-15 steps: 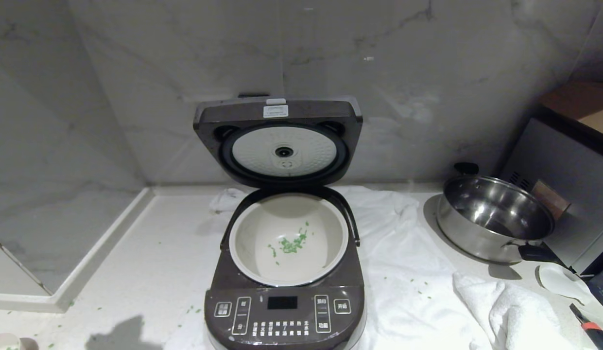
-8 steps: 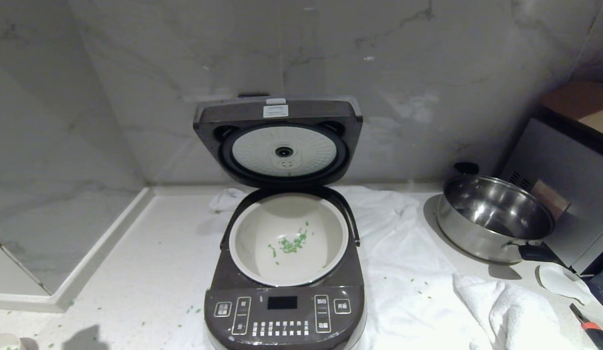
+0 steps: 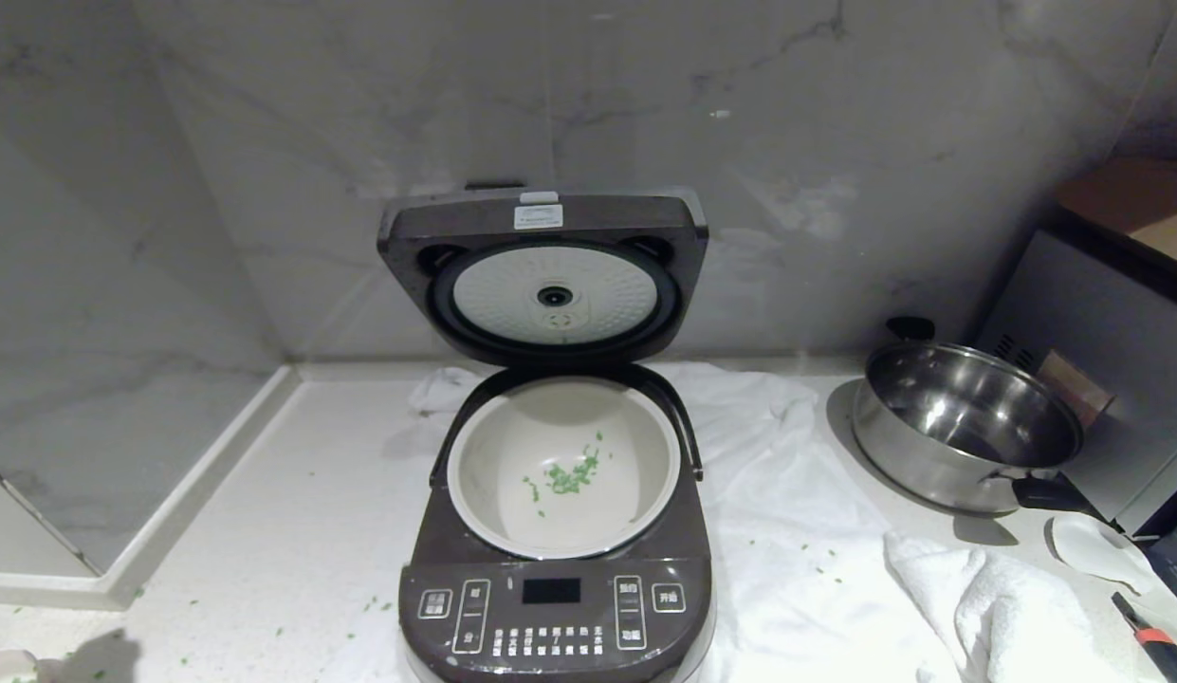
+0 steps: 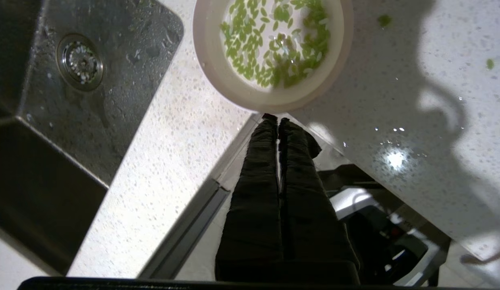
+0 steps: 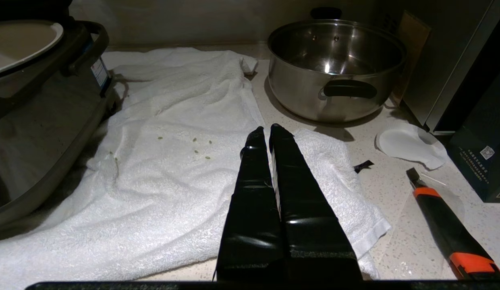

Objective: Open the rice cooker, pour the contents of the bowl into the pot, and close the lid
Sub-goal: Pour the water from the bowl into the rice cooker

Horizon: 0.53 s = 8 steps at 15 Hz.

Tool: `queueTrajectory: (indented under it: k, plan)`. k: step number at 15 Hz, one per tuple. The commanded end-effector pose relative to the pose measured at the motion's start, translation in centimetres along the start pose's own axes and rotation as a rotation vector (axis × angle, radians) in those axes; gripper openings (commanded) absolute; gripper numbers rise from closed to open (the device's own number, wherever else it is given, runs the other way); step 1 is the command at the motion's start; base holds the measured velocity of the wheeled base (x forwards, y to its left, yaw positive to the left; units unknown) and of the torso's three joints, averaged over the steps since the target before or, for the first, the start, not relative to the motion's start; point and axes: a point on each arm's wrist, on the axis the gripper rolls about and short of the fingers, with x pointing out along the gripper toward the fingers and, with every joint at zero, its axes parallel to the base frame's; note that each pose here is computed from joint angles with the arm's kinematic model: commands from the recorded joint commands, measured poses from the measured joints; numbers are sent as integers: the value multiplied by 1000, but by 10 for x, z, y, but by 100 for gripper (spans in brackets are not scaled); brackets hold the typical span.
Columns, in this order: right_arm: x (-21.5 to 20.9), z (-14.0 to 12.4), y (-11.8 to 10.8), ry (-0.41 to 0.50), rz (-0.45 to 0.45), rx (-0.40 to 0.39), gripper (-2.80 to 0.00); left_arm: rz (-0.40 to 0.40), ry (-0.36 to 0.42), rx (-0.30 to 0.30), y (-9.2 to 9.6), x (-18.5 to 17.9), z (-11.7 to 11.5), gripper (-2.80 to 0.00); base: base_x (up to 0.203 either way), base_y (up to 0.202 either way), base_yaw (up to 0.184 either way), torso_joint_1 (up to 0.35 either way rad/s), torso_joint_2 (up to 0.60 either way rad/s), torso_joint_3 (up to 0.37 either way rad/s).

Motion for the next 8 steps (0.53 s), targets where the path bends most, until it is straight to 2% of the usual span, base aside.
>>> queueTrajectory:
  k: [1, 3, 8]
  plan:
    - [0, 0, 0, 1, 1, 0, -280, -26, 91, -21, 7, 33, 10, 0, 0, 0, 0, 0, 0, 0]
    - [0, 0, 0, 1, 0, 0, -280, -24, 117, -49, 16, 49, 14, 0, 0, 0, 0, 0, 0, 0]
    - [0, 0, 0, 1, 0, 0, -280, 7, 125, -122, 40, 90, 12, 0, 0, 0, 0, 0, 0, 0]
